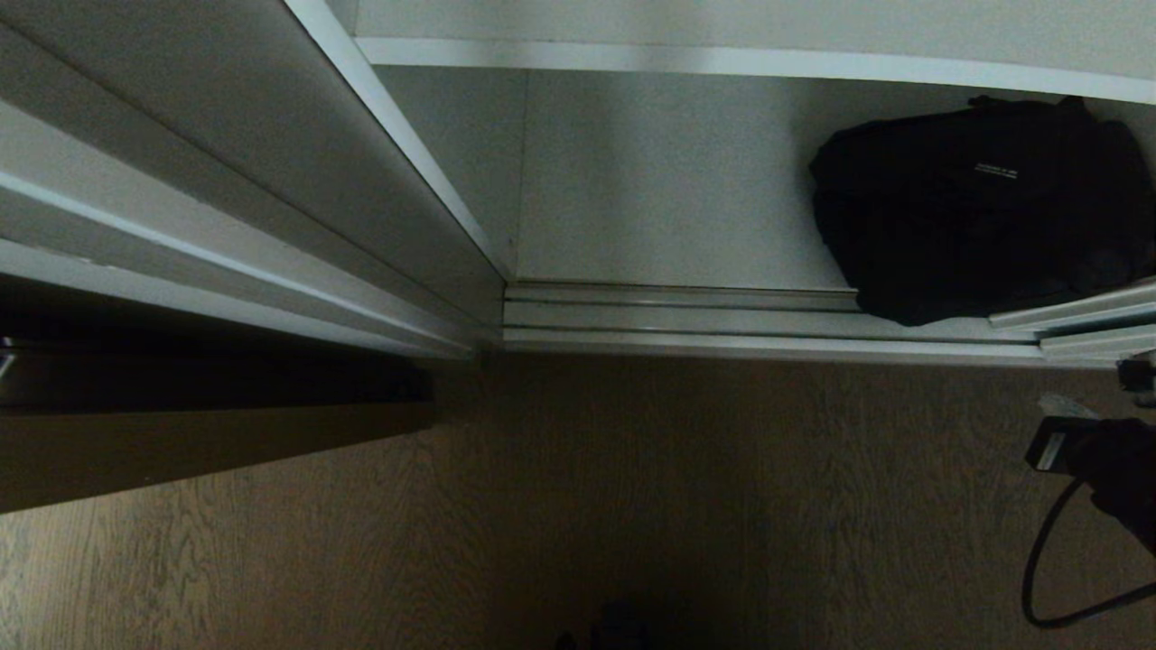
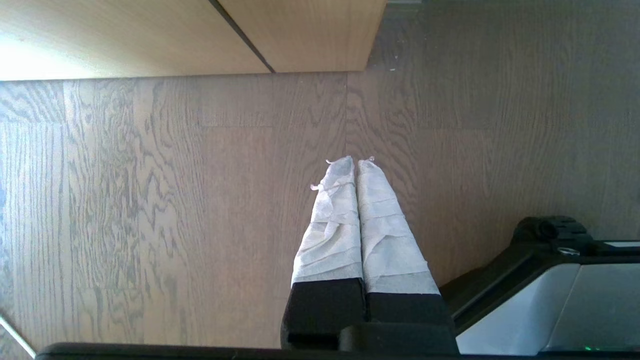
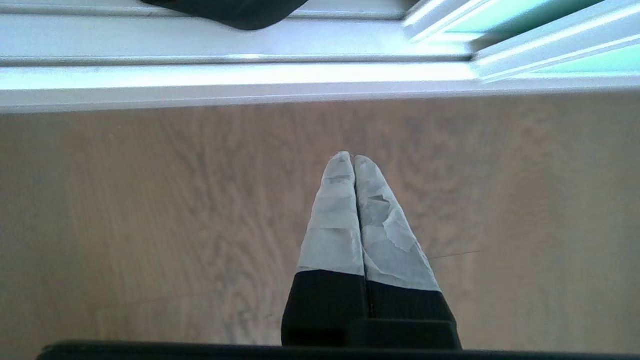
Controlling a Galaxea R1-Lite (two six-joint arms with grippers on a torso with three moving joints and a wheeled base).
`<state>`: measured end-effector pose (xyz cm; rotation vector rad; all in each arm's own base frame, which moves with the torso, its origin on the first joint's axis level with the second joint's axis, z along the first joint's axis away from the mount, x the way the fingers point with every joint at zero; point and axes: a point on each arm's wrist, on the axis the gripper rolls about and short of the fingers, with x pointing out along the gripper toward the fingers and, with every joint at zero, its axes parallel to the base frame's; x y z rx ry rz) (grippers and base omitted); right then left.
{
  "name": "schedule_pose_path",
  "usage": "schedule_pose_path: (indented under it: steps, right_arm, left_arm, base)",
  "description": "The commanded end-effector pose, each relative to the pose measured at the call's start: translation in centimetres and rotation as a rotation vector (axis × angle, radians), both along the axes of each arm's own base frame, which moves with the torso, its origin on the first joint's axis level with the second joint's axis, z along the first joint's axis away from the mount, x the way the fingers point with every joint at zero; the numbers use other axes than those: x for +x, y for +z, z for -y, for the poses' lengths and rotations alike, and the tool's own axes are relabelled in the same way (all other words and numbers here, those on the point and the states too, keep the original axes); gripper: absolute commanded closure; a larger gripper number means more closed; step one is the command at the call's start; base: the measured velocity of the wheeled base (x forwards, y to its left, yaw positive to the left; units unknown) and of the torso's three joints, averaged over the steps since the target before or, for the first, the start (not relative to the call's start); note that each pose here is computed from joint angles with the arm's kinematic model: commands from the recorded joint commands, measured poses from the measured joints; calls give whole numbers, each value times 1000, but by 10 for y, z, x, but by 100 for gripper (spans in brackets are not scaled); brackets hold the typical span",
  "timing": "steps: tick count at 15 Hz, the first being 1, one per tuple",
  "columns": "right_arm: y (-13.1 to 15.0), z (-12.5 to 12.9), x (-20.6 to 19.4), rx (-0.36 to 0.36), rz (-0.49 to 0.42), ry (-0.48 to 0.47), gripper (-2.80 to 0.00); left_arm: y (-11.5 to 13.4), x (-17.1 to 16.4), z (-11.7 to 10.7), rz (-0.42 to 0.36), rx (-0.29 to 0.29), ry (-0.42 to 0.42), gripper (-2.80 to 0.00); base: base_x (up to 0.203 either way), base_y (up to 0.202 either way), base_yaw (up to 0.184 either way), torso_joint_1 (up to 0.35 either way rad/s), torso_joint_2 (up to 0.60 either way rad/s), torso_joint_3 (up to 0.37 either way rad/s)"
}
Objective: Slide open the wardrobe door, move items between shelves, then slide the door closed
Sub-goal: Place the bag on the higher shelf
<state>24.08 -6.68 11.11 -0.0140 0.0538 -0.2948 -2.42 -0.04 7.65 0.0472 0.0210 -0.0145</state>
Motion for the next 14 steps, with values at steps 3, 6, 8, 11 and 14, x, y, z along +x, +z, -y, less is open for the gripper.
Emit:
schedule_pose_path:
  steps: [3,6,8,11,14]
  right_arm:
    - [8,-1,20,32,58,26,0]
    - [16,3,42,48,109,28,0]
    - [15,4,57,82,110,3,0]
    - [15,3,69,86,108,-89,0]
    - [18,-1,85,94,150,-84,-280]
  left_arm:
    - [0,0,0,-2,0,0,0]
    - [0,0,0,-2,0,0,0]
    - [0,0,0,-2,0,0,0]
    - [0,0,0,-2,0,0,0]
    - [0,0,0,-2,0,0,0]
  base:
    - [0,0,0,0,0,0]
    - [0,0,0,0,0,0]
    - [0,0,0,0,0,0]
    - [0,0,0,0,0,0]
    - [0,0,0,0,0,0]
